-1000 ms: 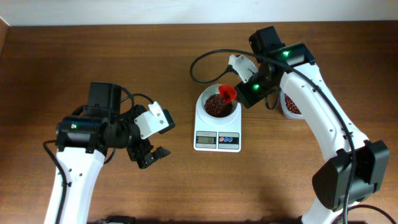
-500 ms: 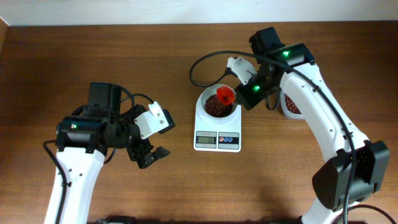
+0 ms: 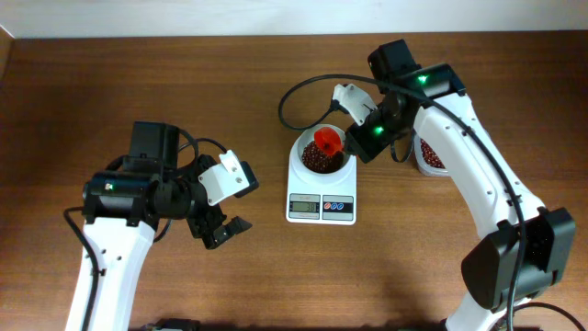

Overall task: Scoop and weigh 50g on scale
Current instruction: 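Tilt the scoop over the white bowl to pour beans in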

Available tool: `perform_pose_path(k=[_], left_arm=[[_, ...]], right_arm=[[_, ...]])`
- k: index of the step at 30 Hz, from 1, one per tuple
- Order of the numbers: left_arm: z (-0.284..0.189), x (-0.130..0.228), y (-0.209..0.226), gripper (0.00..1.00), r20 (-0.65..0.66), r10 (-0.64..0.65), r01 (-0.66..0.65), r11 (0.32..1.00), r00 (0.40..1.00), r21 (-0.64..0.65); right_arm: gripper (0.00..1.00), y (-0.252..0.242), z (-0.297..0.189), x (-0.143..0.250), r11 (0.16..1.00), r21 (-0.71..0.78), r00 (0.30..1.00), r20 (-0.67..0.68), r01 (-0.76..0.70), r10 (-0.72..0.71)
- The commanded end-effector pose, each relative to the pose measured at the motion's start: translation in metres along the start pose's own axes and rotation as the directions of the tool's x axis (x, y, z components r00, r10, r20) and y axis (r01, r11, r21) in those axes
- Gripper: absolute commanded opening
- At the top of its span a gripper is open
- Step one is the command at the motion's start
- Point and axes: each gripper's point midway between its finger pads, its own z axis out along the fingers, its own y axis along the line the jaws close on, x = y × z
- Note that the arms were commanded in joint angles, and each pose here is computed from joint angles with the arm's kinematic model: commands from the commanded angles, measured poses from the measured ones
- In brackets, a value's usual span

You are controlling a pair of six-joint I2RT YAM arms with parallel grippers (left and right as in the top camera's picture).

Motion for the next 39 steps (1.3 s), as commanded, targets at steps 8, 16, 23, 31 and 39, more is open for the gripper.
perform_pose_path(k=[8,16,23,31,39], left_arm=[[-0.005,-0.004,0.002,0.99,0.011,-0.002,0.002,1.000,1.000,-0.013],[-0.005,-0.004,0.002,0.99,0.011,-0.002,0.002,1.000,1.000,-0.013],[-0.005,-0.004,0.002,0.99,0.011,-0.002,0.002,1.000,1.000,-0.013],[-0.005,-0.004,0.002,0.99,0.011,-0.002,0.002,1.000,1.000,-0.013],[-0.005,-0.004,0.002,0.99,0.011,-0.002,0.002,1.000,1.000,-0.013]], right_arm=[[0.04,0.004,-0.010,-0.008,1.000,-0.002,0.999,0.035,0.024,-0.024],[0.04,0.015,-0.010,-0.011,0.998,-0.063,0.998,0.054,0.028,-0.025],[0.04,0.015,-0.010,-0.011,0.998,-0.062,0.998,0.055,0.029,-0.025],[0.04,-0.003,-0.010,-0.004,0.999,0.040,1.000,0.010,0.026,-0.026],[0.04,-0.021,-0.010,0.002,0.989,0.145,0.999,-0.023,-0.026,0.029]])
